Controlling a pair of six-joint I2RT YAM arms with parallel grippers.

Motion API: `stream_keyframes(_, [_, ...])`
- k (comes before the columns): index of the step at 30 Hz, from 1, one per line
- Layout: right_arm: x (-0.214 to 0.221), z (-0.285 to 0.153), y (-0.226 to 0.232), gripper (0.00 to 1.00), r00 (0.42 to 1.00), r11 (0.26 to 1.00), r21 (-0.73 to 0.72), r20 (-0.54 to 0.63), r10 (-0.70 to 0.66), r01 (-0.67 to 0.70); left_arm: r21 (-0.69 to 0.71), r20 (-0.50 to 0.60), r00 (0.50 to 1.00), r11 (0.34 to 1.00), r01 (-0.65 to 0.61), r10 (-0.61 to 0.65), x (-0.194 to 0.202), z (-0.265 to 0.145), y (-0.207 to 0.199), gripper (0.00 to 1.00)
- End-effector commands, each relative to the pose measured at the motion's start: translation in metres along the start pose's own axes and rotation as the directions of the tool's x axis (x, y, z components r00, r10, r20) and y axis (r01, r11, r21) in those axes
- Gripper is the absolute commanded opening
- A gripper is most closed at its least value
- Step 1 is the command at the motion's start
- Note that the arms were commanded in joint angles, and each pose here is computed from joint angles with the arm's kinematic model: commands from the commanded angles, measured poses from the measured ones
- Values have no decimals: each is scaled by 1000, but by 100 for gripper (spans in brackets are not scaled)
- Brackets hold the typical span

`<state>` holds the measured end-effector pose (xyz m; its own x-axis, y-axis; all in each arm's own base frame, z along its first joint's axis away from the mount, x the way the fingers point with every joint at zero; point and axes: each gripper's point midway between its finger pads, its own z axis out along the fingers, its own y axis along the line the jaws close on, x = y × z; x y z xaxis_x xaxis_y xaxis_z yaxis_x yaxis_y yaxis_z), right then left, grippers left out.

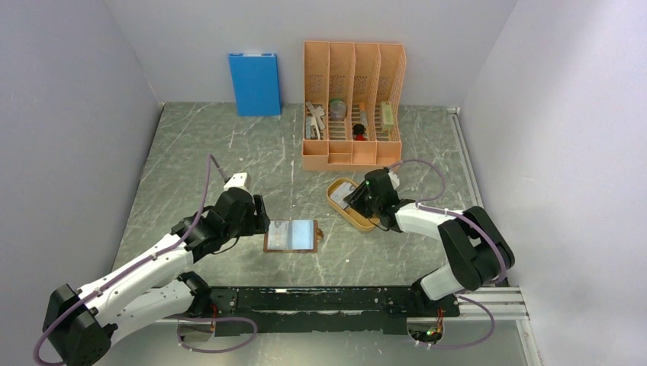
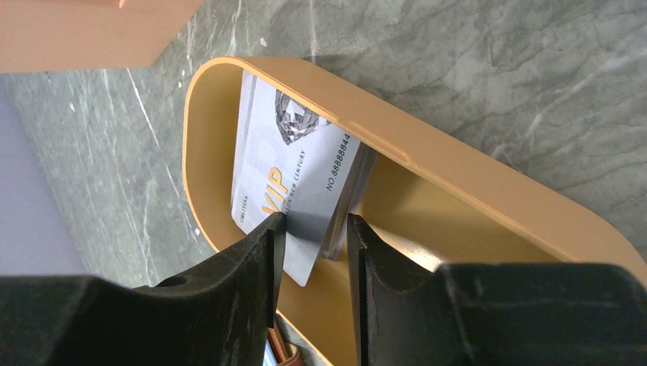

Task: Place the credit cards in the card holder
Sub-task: Adjust the credit card in the storage box.

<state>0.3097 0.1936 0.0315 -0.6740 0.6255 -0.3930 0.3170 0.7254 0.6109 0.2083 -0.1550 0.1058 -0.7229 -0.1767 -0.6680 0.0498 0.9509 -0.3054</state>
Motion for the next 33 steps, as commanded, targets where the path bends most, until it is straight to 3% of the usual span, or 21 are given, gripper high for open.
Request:
stream_keyframes(1, [4, -4, -17, 38, 1000, 999, 36, -8, -2, 2, -14, 8, 1000, 1000, -6, 6, -1, -1, 2, 70])
stream_keyframes(10, [-5, -7, -1, 50, 1000, 1000, -6, 9, -1, 1, -12, 16, 1000, 1000, -1, 1, -1, -3, 2, 70])
stream_keyframes(33, [-7, -17, 5, 17, 1000, 999, -40, 12, -9, 9, -13, 17, 1000, 1000, -9, 9, 1, -4, 0, 70])
